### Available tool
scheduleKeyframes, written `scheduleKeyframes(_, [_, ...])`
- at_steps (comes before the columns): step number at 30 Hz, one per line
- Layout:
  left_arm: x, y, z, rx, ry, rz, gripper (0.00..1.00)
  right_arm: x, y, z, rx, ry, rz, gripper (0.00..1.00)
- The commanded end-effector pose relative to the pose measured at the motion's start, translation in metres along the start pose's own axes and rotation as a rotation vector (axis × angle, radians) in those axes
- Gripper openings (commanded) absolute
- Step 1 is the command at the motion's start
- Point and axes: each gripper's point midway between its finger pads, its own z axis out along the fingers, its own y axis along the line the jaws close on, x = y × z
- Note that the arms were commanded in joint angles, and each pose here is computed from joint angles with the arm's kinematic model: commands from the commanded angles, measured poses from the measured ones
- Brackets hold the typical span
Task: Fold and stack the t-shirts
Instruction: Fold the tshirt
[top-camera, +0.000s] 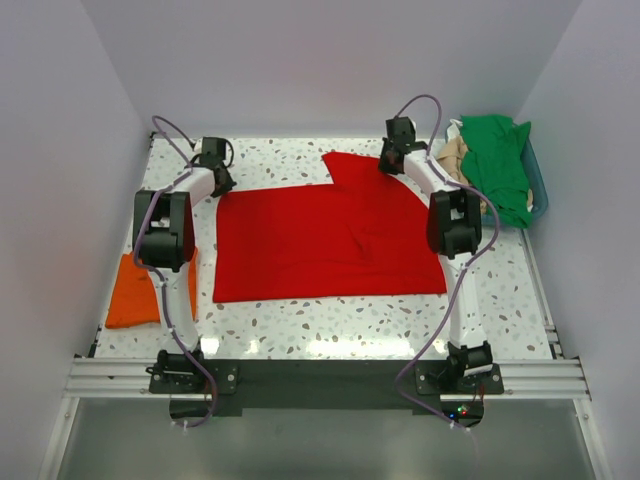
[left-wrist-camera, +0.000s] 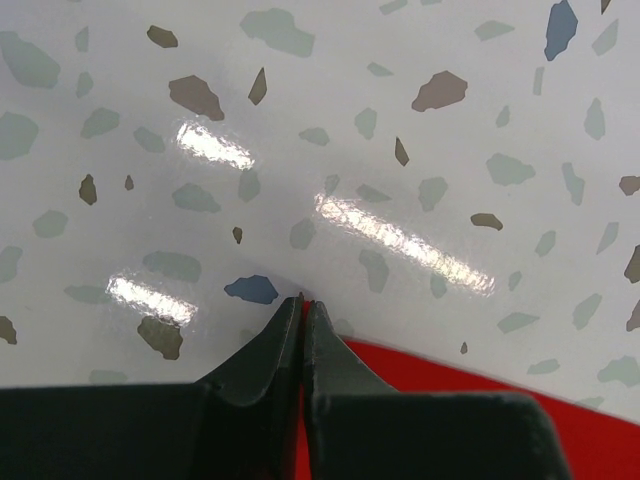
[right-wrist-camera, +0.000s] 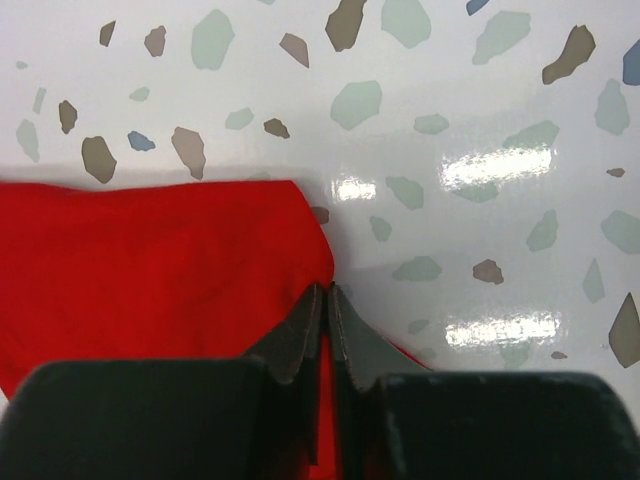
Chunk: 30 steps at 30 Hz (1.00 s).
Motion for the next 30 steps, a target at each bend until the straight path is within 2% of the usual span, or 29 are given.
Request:
scheduleKeyframes(1, [-0.025,-0.008,-0.006,0.046,-0.054,-0.022,0.0,-0.01,0.001,-0.01,0.018,-0.015,-0.013,0.02])
scheduleKeyframes(8, [-0.044,-0.004,-0.004,0.061,-0.082,-0.041,0.0,-0.054,0.005,-0.037,-0.022,-0.125,0.03,0.0])
scheduleKeyframes(15, [-0.065,-0.021,-0.007,0.134,-0.112,-0.047,0.0,-0.099,0.0,-0.071,-0.081,-0.217,0.098,0.0])
scheduleKeyframes(23, [-0.067,-0.026,-0.009,0.155,-0.102,-0.047,0.0,-0.1,-0.006,-0.081,-0.115,-0.201,0.119,0.0])
scheduleKeyframes(24, [-0.073,-0.014,-0.007,0.139,-0.108,-0.067,0.0,-0.098,-0.007,-0.083,-0.114,-0.198,0.12,0.0])
scheduleKeyframes(28, [-0.077,-0.007,-0.017,0.156,-0.111,-0.095,0.0,-0.08,-0.015,-0.093,-0.107,-0.171,0.129,0.0])
scheduleKeyframes(30, [-0.078,-0.004,-0.025,0.162,-0.117,-0.1,0.0,-0.088,-0.015,-0.112,-0.118,-0.204,0.137,0.0])
